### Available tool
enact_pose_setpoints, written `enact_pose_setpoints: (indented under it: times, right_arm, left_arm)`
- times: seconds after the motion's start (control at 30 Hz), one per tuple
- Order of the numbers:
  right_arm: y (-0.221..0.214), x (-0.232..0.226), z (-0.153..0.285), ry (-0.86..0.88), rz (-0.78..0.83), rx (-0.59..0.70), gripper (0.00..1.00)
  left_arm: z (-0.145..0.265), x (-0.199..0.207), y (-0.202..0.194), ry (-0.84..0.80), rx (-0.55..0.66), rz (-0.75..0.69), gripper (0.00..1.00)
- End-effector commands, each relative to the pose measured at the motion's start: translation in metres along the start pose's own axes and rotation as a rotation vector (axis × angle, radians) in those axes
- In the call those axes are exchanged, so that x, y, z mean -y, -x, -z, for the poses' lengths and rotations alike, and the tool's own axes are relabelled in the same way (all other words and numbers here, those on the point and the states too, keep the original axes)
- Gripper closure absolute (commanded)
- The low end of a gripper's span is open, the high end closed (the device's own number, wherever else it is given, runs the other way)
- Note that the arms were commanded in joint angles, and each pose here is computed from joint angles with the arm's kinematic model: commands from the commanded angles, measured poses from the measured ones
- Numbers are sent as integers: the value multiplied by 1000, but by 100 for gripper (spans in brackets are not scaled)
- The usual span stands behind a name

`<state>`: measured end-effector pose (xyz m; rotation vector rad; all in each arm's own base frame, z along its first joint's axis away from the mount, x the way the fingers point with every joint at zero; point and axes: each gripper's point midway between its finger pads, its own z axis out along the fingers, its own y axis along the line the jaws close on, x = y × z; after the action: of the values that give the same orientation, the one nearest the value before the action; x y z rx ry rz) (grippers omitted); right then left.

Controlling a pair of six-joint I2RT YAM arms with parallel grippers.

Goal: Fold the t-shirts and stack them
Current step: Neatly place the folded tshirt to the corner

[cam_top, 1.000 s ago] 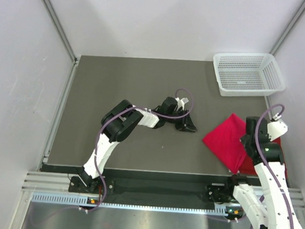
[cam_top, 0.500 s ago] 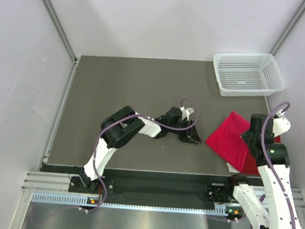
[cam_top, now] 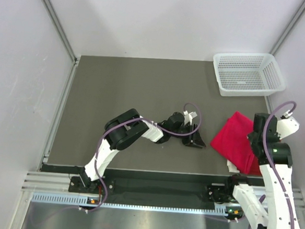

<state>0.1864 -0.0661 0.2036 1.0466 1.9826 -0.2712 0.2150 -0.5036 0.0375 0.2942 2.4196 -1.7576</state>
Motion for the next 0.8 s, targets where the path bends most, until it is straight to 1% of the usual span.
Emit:
enact_pose_setpoints:
  times: [0.0, 0.1, 0.13, 0.23, 0.3, 0.33, 0.4, 0.5, 0.6, 0.77]
  right_arm:
    - [42, 3, 19, -4, -78, 120, 100]
    - [38, -13, 18, 54, -76, 80, 100]
    - [31, -20, 14, 79, -55, 43, 100]
    - [19, -20, 3, 55, 31, -2, 100]
    - [20, -15, 2, 31, 69, 5, 100]
    - [27, -6, -1, -13, 58, 24, 100]
    - [38, 1, 4, -40, 51, 44, 100]
    - [54, 3, 13, -39, 29, 77, 100]
    - [62, 4, 16, -39, 40, 76, 100]
    - [54, 5, 10, -30, 99, 32, 100]
  left_arm:
    - [13, -26, -14, 120, -20, -31, 54]
    - [28, -39, -22, 181, -29, -14, 55]
    - [35, -43, -25, 199, -32, -6, 55]
    - [54, -55, -22, 246, -7, 10, 55]
    - [65, -64, -19, 277, 10, 20, 55]
    - [70, -64, -22, 284, 10, 23, 55]
    - [75, -65, -23, 291, 11, 24, 55]
    - [80, -66, -26, 304, 5, 17, 55]
    - [83, -69, -28, 324, 4, 9, 55]
    - [87, -71, -33, 331, -4, 8, 55]
